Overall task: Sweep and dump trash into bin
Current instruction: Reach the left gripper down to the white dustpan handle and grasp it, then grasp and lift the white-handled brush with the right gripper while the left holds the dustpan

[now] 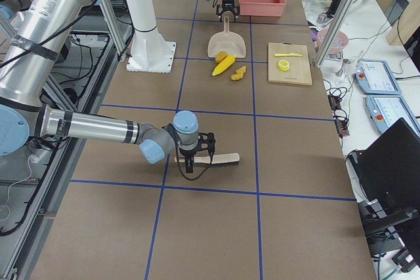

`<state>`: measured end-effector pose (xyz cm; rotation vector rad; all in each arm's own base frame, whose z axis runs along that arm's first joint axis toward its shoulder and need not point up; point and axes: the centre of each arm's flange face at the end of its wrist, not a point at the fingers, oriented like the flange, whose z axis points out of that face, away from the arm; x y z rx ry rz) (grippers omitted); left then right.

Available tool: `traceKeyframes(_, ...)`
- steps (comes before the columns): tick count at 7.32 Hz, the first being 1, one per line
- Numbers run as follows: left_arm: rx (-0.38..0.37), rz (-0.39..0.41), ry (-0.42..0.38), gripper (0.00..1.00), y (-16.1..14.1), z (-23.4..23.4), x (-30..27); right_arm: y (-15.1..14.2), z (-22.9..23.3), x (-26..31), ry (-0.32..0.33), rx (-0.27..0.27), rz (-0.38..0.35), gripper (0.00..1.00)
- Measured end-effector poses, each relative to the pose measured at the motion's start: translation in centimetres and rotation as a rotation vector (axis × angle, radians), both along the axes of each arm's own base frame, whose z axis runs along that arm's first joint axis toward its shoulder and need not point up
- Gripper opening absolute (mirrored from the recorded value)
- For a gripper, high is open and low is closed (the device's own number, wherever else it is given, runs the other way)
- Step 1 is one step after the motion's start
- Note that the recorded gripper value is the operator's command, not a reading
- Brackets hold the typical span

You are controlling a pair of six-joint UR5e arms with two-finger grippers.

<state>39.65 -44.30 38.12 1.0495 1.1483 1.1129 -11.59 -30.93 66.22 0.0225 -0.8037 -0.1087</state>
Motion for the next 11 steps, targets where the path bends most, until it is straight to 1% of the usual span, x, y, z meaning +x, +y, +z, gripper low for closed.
traceKeyframes(1, -0.003, 0.010, 0.001, 0.97, 0.4, 0.2, 0.7, 0.2, 0.2, -0.2, 0.005, -0.004, -0.007, 0.62)
traceKeyframes(3, -0.002, 0.016, -0.001, 0.97, 1.0, -0.1, 2.1, 0.5, 0.4, -0.2, 0.009, -0.007, -0.011, 0.15)
traceKeyframes(4, -0.001, 0.009, -0.003, 0.97, 0.9, -0.3, 2.7, 0.6, 0.3, -0.1, 0.007, -0.006, -0.012, 0.00)
traceKeyframes(6, -0.004, -0.016, -0.014, 0.97, 0.4, -0.1, 3.7, 0.9, -0.3, 0.0, -0.005, 0.000, -0.016, 0.00)
traceKeyframes(7, -0.007, -0.021, -0.020, 0.97, 0.4, 0.1, 4.3, 1.2, -1.4, 0.3, -0.015, 0.012, -0.015, 0.00)
traceKeyframes(10, -0.012, -0.022, -0.033, 0.97, 0.6, 0.5, 5.6, 1.7, -6.0, 0.3, -0.053, 0.063, -0.025, 0.00)
traceKeyframes(11, -0.013, -0.023, -0.036, 0.97, 0.7, 0.7, 5.9, 1.5, -7.5, -0.5, -0.051, 0.056, -0.038, 0.00)
